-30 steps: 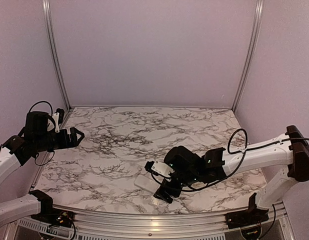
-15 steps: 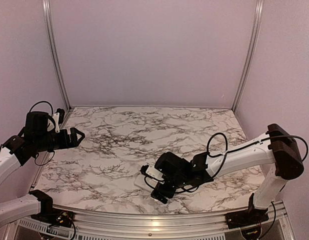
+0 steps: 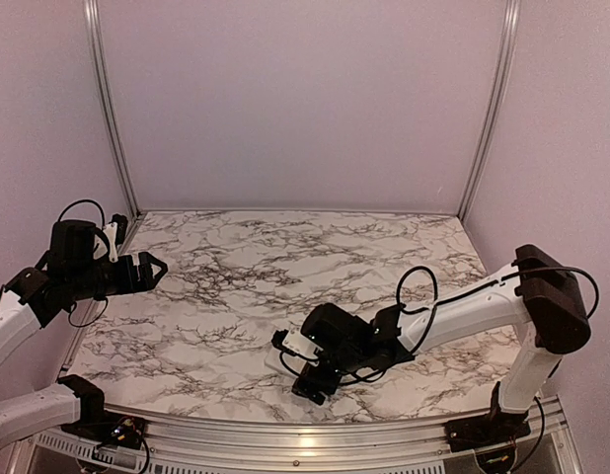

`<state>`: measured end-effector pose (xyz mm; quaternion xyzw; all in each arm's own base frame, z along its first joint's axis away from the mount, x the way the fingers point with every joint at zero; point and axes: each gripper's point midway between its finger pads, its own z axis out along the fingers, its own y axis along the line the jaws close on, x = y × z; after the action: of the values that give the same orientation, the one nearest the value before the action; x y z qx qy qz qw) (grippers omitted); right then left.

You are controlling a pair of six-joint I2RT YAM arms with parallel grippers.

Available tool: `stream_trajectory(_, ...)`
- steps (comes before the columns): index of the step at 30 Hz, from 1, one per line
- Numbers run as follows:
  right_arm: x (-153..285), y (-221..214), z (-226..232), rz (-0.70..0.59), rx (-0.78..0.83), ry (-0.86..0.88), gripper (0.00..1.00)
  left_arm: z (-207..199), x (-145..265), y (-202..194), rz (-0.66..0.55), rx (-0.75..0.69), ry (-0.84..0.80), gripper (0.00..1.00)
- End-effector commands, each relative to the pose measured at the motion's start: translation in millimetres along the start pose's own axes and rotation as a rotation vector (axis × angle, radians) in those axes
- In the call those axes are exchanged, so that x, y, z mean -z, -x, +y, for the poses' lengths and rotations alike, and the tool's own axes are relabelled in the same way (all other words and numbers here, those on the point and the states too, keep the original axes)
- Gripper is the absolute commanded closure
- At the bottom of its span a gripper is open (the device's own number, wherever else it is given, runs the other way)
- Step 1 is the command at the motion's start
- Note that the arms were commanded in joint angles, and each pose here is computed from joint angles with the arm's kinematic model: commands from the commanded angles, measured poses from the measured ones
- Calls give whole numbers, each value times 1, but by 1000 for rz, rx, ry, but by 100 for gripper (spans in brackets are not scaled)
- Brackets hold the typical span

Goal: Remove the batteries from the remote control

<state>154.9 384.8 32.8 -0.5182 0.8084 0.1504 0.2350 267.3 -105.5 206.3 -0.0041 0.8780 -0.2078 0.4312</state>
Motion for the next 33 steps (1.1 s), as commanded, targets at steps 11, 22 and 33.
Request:
stream_trajectory(11,-9,-2,-20,0,-76,-9,5,-1,-2,-2,-4,-11,-9,1)
stream_trajectory(22,-18,-15,-12,50,-50,38,15,1,-4,-3,0,-8,-2,1)
stream_trajectory(33,-24,-28,-2,92,-52,94,46,1,-4,-3,0,-7,-1,1)
